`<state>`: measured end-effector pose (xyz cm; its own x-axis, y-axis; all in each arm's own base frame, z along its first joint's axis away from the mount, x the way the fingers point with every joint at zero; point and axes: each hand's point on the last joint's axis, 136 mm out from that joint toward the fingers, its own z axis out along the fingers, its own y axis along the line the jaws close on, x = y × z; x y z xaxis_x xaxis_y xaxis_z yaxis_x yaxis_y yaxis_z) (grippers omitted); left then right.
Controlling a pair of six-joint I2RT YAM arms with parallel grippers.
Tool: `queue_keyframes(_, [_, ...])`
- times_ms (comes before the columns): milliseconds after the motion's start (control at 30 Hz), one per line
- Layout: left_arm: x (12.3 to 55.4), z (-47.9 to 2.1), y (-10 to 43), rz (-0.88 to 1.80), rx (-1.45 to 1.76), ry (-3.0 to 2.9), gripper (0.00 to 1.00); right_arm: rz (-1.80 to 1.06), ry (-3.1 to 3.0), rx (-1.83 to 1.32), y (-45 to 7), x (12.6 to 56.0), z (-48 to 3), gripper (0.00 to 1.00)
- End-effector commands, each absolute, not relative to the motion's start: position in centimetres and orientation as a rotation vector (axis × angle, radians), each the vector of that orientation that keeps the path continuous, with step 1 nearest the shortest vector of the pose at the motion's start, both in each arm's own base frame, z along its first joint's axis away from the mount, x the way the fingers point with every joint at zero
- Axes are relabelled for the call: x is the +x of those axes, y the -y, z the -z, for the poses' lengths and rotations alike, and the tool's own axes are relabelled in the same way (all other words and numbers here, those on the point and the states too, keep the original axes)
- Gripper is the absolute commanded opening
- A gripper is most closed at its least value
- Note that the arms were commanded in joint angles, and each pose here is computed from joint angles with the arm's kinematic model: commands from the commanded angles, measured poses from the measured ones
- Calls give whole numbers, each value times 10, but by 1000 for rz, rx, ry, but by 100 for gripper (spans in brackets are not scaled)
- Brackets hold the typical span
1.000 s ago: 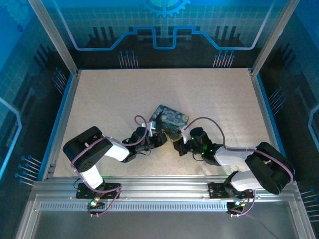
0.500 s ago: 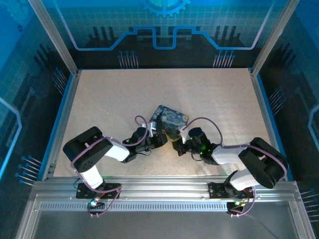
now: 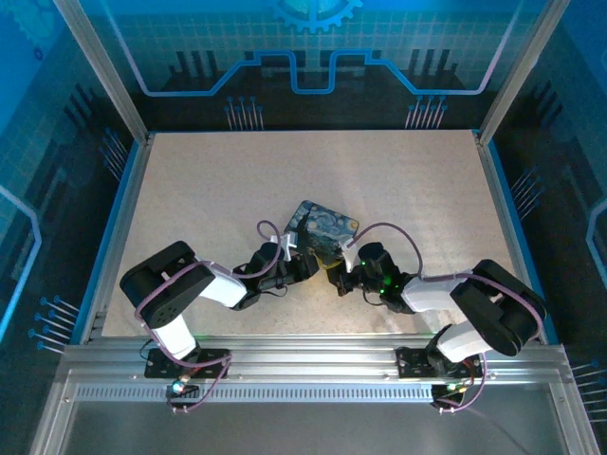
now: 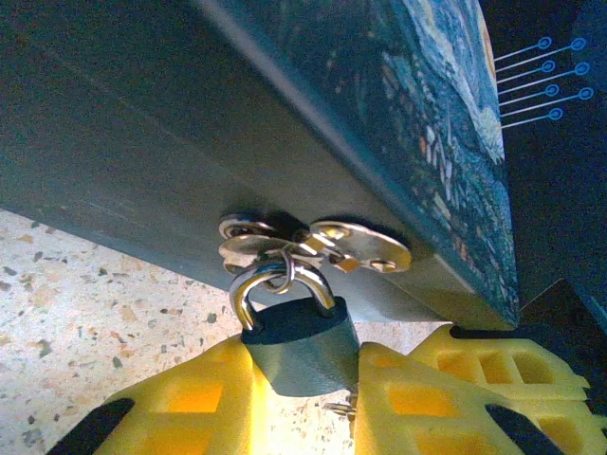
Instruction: Unlock the padlock with the key
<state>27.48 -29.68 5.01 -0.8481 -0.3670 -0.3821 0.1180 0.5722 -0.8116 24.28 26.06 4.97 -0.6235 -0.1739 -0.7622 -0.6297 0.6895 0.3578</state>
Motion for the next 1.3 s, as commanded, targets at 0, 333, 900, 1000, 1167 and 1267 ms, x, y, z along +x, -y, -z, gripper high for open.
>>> queue_keyframes(0, [278,-73,307,1302,-180,-2224,25,-820,-2108,-640,-270,248,-61,0])
queue_keyframes(333, [277,-76,308,1308,-181,-2221,25,-821,-2094,-640,-271,249,-61,0])
queue_keyframes(900, [274,-83,317,1339,-174,-2221,25,-791,-1948,-560,-268,266,-82,0])
queue_keyframes(1000, [273,-85,320,1348,-169,-2220,25,-788,-1908,-562,-269,269,-88,0])
queue_keyframes(1167, [272,-87,323,1349,-163,-2222,25,-778,-1847,-558,-271,276,-99,0])
queue_keyframes(1267, [270,-88,325,1353,-158,-2222,25,-785,-1819,-555,-274,281,-105,0])
